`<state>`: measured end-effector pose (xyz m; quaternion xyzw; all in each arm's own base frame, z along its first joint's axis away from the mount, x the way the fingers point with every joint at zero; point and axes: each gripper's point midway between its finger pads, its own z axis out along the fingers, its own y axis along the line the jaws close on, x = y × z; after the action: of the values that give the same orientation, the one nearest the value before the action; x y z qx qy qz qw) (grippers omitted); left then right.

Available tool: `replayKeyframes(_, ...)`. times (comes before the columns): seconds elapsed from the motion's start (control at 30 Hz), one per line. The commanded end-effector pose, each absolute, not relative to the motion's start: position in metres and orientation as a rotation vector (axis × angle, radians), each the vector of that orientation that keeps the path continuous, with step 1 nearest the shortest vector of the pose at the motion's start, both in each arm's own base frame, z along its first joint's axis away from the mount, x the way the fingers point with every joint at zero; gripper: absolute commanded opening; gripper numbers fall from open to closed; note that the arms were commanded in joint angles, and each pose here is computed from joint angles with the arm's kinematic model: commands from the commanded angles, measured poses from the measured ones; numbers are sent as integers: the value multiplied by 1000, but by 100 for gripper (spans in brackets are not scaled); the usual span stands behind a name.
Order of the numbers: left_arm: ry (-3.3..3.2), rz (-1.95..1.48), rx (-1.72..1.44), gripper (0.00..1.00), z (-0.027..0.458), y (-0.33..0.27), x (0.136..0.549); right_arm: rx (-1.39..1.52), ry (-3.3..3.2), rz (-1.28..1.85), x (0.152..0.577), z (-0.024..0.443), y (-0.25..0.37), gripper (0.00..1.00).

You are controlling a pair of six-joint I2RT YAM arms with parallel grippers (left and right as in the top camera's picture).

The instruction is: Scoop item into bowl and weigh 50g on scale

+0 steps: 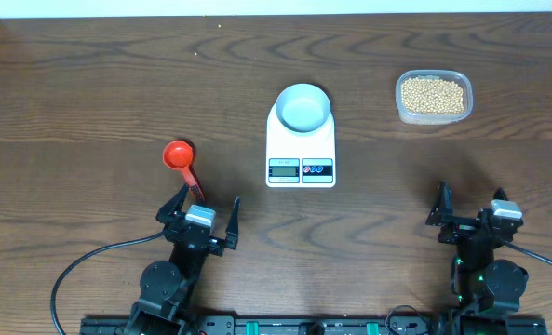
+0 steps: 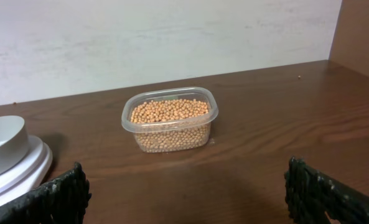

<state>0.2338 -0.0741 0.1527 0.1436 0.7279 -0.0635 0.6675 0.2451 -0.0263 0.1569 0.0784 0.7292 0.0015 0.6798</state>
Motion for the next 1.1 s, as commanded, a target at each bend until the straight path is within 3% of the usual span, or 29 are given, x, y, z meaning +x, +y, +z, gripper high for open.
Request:
replayKeyframes(0.0, 1688, -113, 326, 98, 138, -70, 234, 161, 1640, -3, 245, 156, -25, 99)
replayKeyframes(0.4, 1653, -125, 308, 98, 150, -70, 235, 161, 1640, -3, 245, 156, -25, 99)
replayKeyframes(1.07, 1877, -145, 297, 98, 212, -76, 253, 161, 1640, -3, 245, 156, -25, 99)
